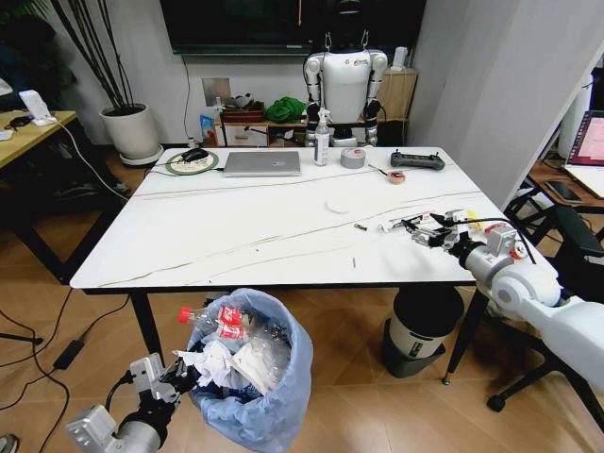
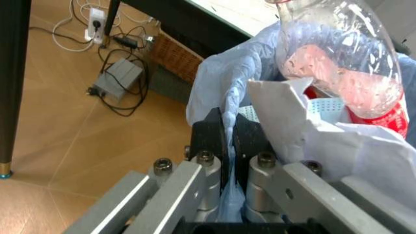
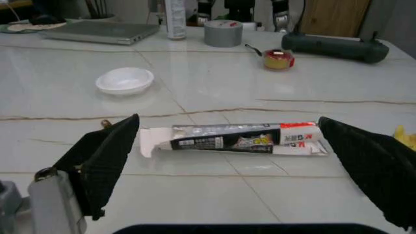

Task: Pick up the trash bin and place the trash from the table into it.

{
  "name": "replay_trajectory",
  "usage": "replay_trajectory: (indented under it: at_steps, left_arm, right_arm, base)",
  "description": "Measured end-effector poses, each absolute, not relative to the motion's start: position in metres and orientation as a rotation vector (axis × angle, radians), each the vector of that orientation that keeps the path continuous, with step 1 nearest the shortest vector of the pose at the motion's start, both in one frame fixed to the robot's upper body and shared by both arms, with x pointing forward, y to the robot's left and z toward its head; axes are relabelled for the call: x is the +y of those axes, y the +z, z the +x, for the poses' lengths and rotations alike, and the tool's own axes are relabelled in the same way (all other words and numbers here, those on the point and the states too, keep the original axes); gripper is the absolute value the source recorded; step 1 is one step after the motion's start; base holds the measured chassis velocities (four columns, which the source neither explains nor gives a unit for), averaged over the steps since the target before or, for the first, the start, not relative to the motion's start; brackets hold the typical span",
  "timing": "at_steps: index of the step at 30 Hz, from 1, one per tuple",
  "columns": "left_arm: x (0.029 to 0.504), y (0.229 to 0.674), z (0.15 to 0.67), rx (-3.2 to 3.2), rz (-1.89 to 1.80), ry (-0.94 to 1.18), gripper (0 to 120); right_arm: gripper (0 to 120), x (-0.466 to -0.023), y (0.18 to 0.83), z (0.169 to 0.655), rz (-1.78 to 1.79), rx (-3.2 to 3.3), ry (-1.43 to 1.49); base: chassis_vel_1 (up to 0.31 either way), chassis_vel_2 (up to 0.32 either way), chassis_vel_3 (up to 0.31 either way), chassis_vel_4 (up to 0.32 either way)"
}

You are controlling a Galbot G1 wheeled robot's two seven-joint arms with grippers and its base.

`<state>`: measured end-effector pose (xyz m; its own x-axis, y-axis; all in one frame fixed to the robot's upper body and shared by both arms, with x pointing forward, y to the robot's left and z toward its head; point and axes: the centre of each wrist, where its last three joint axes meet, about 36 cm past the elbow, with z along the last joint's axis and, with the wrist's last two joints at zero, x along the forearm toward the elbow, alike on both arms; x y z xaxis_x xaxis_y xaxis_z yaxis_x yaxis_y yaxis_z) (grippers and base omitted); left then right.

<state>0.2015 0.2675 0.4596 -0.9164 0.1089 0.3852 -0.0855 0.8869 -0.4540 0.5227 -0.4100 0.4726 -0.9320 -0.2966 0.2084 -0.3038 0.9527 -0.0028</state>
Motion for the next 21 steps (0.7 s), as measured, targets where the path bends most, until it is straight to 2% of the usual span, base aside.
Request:
replay_trajectory:
  at_steps: [9,21]
  left_arm:
    - [0.269,0.459,0.204,-2.643,-0.016,0.663,0]
    - [0.270,0.457,0.205,-2.638,-0.001,0.666,0]
  right_arm:
    - [100,-0.443,0.464,0.538,0.417,-2.866,0.044]
    - [100,-0.460,0.446,0.554,0.413,-2.831,0.019]
  base:
    - [0.000,0.000,0.000,0.000]
    - [0.000,0.000,0.000,0.000]
